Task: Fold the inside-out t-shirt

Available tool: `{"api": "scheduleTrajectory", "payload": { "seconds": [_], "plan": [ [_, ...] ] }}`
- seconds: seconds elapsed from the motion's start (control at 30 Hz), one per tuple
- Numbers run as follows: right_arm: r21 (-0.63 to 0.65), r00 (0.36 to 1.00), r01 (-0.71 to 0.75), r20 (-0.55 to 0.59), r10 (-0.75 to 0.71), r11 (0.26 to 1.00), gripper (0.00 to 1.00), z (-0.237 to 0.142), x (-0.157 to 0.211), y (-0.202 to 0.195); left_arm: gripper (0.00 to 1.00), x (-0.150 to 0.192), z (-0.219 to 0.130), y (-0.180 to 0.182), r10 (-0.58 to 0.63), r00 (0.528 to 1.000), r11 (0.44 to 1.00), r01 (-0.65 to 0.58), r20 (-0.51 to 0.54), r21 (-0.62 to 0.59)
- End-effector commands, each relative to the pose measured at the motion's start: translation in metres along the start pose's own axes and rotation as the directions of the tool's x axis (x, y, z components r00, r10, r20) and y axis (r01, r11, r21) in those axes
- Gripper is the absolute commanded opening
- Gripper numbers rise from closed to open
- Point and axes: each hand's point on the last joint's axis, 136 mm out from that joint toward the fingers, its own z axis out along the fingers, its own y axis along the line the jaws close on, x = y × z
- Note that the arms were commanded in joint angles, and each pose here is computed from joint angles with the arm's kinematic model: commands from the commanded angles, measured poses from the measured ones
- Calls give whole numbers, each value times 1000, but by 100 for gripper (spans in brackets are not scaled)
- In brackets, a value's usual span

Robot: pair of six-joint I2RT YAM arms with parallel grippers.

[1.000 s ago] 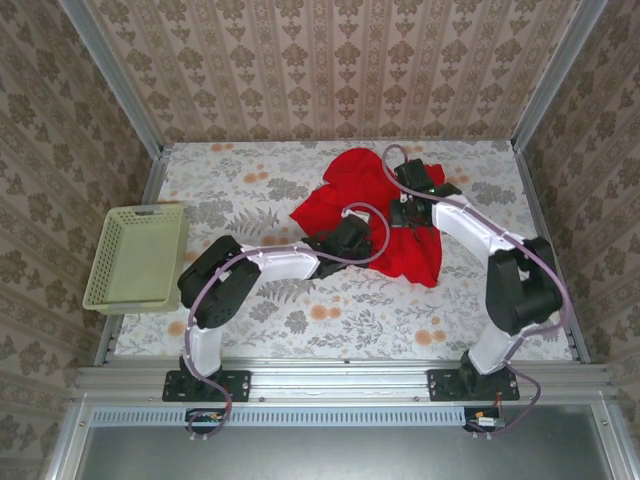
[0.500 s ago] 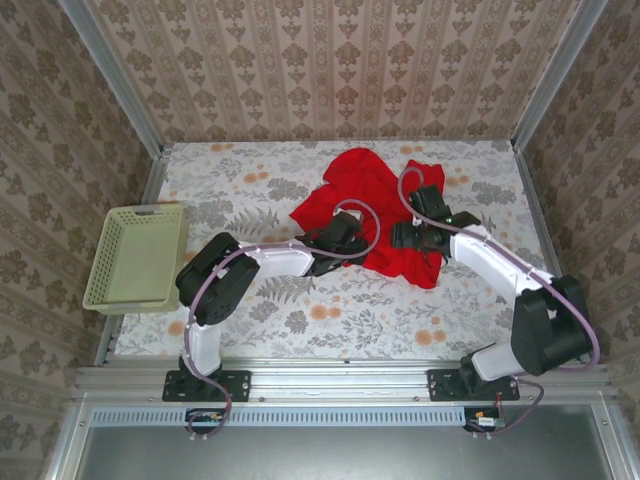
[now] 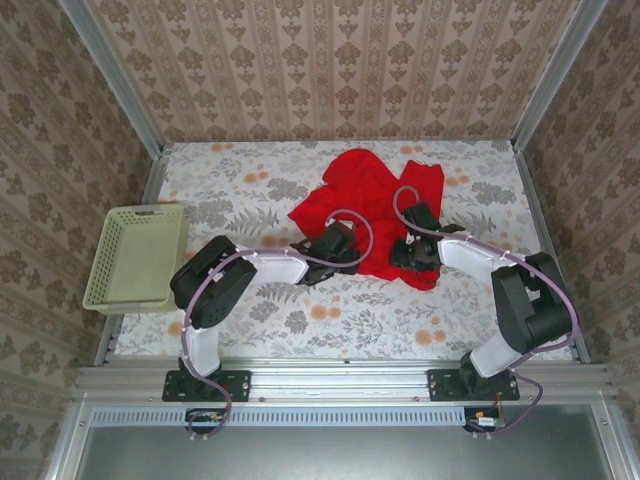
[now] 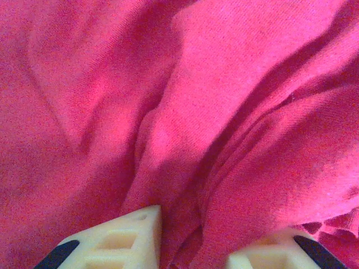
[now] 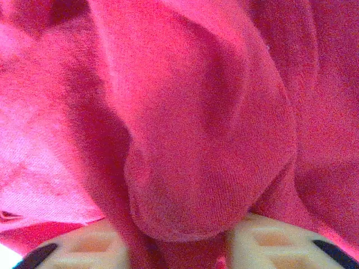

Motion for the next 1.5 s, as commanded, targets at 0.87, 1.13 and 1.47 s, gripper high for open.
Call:
{"api": "scheduleTrajectory", "payload": {
  "seconds": [0.87,1.13,1.47],
  "plan": [
    [-272,995,13,95,13,962,3,-30,20,44,38,4,-28,-63,-68,997,990,71,-28,125],
    [-282,996,19,93,7,959,2,-30,23,47,38,9,-12,-61,-97,994,987,103,-49,121],
    [-291,996,35,93,-8,956,2,-31,29,54,39,3,2,-50,-121,992,988,124,-34,96]
  ]
}}
